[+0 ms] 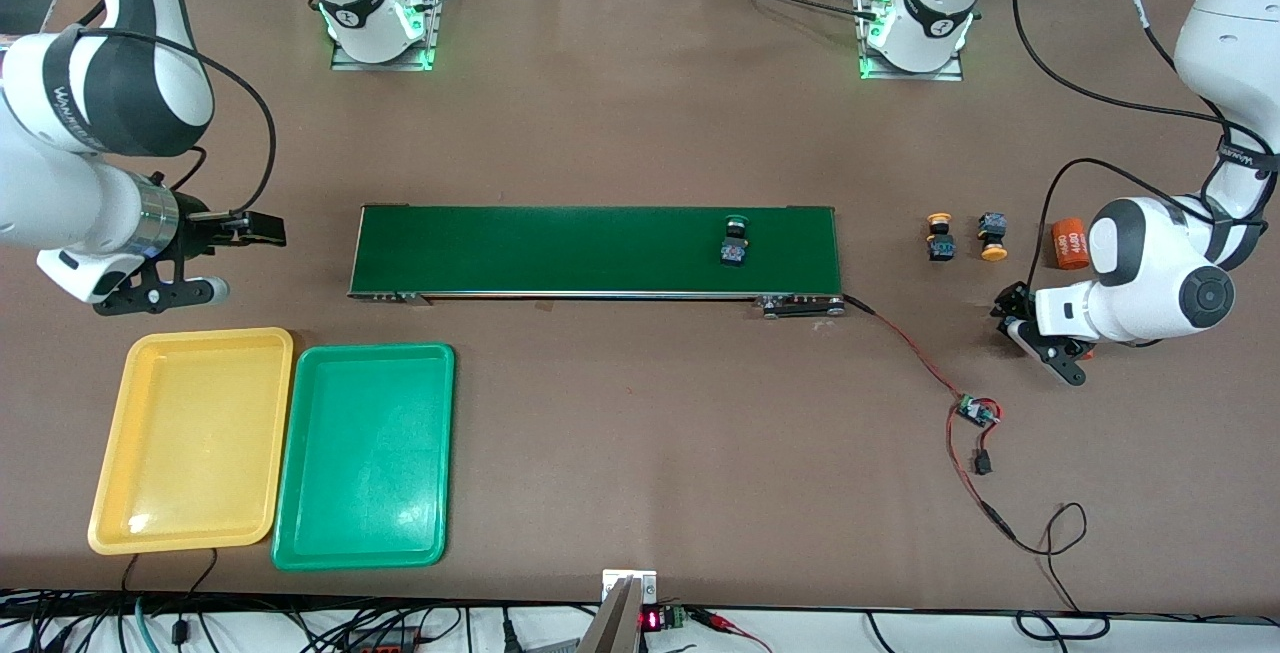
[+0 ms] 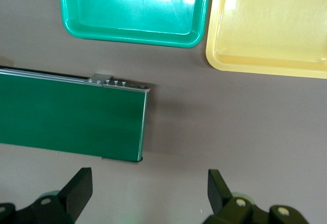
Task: Sort buttons by color to trays
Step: 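Grasp another black button with the left gripper, carry to belt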
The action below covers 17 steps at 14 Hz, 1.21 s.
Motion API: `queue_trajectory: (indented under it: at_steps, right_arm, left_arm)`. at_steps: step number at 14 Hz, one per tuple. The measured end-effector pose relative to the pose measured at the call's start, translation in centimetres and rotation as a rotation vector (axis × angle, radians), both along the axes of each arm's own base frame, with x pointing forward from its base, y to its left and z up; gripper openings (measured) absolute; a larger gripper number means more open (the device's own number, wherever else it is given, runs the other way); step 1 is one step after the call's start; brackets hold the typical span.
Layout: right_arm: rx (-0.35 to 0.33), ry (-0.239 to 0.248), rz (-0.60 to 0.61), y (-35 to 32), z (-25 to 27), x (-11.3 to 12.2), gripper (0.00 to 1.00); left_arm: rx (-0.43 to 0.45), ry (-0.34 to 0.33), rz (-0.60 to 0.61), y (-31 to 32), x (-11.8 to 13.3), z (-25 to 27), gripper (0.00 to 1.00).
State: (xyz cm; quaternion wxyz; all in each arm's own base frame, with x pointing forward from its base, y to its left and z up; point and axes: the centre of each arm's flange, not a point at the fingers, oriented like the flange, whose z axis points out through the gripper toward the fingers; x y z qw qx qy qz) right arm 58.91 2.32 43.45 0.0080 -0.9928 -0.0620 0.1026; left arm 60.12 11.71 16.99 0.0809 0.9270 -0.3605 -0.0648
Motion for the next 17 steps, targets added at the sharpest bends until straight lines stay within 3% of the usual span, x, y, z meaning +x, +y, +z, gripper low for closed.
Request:
queue_trajectory:
  at_steps: [1,4,7,11,17]
  right_arm:
    - [0.005,-0.026,-0.002,-0.2,-0.8,-1.4,1.0]
    - [0.018,-0.086,-0.003,-0.4,-3.3,-6.0,1.0]
    - [0.025,-0.103,0.008,0.1,-5.1,-9.4,1.0]
    - [0.029,-0.106,0.05,2.2,-5.3,-10.1,1.0]
    - [0.03,-0.112,0.071,3.3,-5.3,-10.2,1.0]
  left_arm:
    - [0.0,-0.005,-0.017,0.0,0.1,0.4,0.42]
    - [0.005,-0.015,-0.068,-1.2,0.5,2.2,0.41]
    - [0.008,0.02,-0.065,-6.8,1.0,6.7,0.41]
    - [0.071,0.06,0.107,-20.2,-0.3,12.3,0.41]
    - [0.15,0.103,0.404,-37.6,-6.9,14.6,0.41]
